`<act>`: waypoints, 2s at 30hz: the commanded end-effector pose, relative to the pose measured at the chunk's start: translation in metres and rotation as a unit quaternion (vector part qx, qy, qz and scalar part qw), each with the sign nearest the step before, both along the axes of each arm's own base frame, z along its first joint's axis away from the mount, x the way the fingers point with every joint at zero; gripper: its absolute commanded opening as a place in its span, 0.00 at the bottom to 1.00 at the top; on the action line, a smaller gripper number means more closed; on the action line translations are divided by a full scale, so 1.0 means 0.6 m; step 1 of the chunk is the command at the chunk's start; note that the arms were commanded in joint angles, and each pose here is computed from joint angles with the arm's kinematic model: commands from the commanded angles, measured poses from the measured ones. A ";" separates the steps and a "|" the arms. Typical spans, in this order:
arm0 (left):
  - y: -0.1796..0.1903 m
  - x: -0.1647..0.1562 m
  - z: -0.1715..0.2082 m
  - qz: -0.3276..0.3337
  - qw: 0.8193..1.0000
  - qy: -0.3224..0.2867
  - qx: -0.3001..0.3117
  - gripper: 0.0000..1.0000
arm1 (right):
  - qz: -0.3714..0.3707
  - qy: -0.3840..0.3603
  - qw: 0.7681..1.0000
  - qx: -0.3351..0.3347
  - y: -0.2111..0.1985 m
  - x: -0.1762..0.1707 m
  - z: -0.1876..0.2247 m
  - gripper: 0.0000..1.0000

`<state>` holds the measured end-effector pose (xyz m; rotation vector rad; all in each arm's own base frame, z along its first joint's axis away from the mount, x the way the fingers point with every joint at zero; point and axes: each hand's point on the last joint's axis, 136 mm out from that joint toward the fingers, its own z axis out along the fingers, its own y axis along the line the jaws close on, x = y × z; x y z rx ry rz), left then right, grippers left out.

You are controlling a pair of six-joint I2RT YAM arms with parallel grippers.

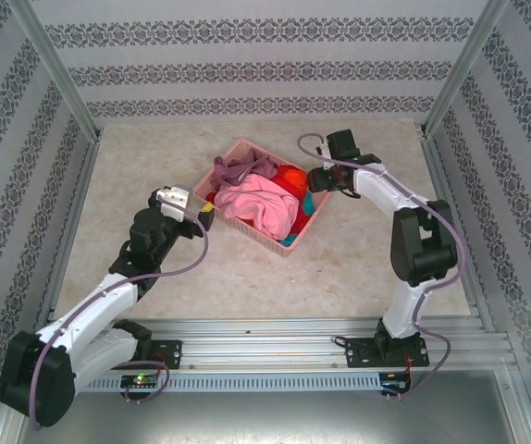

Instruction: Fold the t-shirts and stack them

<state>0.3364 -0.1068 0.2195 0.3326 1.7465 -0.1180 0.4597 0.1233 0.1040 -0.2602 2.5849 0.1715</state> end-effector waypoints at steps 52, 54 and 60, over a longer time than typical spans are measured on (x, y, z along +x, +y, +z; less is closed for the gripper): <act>-0.036 -0.025 -0.036 -0.059 0.997 0.023 -0.034 1.00 | 0.101 -0.053 0.993 -0.020 0.257 -0.066 0.061 0.49; -0.032 -0.028 -0.040 -0.054 0.998 0.024 -0.031 1.00 | 0.096 -0.036 0.994 -0.026 0.254 -0.055 0.036 0.47; -0.027 -0.031 -0.046 -0.048 0.998 0.024 -0.027 1.00 | 0.082 -0.006 0.995 -0.048 0.237 -0.026 -0.012 0.38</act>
